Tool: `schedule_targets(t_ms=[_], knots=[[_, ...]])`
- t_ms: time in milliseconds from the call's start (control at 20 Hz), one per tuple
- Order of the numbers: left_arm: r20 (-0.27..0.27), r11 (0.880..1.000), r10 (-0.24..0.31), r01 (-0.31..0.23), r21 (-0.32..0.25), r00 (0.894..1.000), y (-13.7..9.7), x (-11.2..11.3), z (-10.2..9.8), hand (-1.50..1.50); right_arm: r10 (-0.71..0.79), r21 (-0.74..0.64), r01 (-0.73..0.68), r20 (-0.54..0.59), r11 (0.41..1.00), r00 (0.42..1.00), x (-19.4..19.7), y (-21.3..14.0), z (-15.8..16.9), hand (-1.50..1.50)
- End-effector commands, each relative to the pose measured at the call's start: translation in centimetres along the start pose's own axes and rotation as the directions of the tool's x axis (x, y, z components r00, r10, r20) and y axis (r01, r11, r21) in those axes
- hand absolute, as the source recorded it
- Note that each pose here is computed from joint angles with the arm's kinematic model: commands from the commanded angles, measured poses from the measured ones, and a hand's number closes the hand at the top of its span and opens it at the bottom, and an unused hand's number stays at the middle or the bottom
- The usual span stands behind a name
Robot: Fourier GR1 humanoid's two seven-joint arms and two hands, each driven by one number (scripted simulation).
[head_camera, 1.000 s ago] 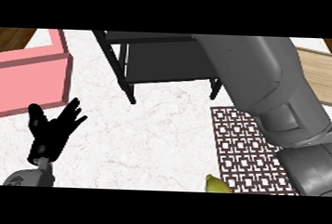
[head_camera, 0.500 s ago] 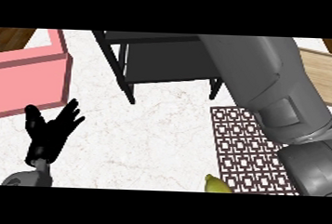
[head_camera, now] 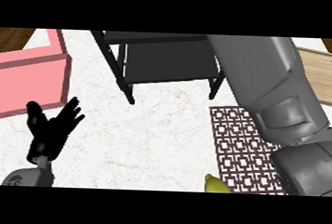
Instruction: Pick the croissant from the placemat and place it in the tiered shelf
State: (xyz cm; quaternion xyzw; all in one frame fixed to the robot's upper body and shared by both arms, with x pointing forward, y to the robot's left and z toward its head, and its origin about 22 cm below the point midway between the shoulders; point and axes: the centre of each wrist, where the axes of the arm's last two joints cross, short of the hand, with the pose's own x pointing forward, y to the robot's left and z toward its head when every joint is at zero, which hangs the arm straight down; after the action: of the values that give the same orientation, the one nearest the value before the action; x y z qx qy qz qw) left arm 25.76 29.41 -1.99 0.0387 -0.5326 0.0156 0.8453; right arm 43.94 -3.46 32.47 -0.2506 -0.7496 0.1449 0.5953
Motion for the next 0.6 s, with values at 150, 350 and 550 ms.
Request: schedule_targets(t_ms=[150, 350, 550], knots=[[0.004, 1.0, 0.001, -0.001, 0.008, 1.0, -0.2, 0.3, -0.6, 0.0, -0.276, -0.066, 0.273, -0.038, 0.96, 0.96, -0.4, -2.6, -0.8, -1.5], [-0.001, 1.0, 0.011, -0.011, -0.006, 1.0, -0.6, -0.9, 0.4, 0.0, -0.308, -0.227, 0.301, 0.002, 0.926, 0.951, -1.4, -5.1, -1.6, -1.5], [-0.009, 1.0, -0.003, 0.003, 0.005, 1.0, 1.7, -0.9, 0.9, 0.0, -0.283, -0.352, 0.253, -0.036, 0.901, 0.958, -1.2, -8.5, -2.1, -1.5]])
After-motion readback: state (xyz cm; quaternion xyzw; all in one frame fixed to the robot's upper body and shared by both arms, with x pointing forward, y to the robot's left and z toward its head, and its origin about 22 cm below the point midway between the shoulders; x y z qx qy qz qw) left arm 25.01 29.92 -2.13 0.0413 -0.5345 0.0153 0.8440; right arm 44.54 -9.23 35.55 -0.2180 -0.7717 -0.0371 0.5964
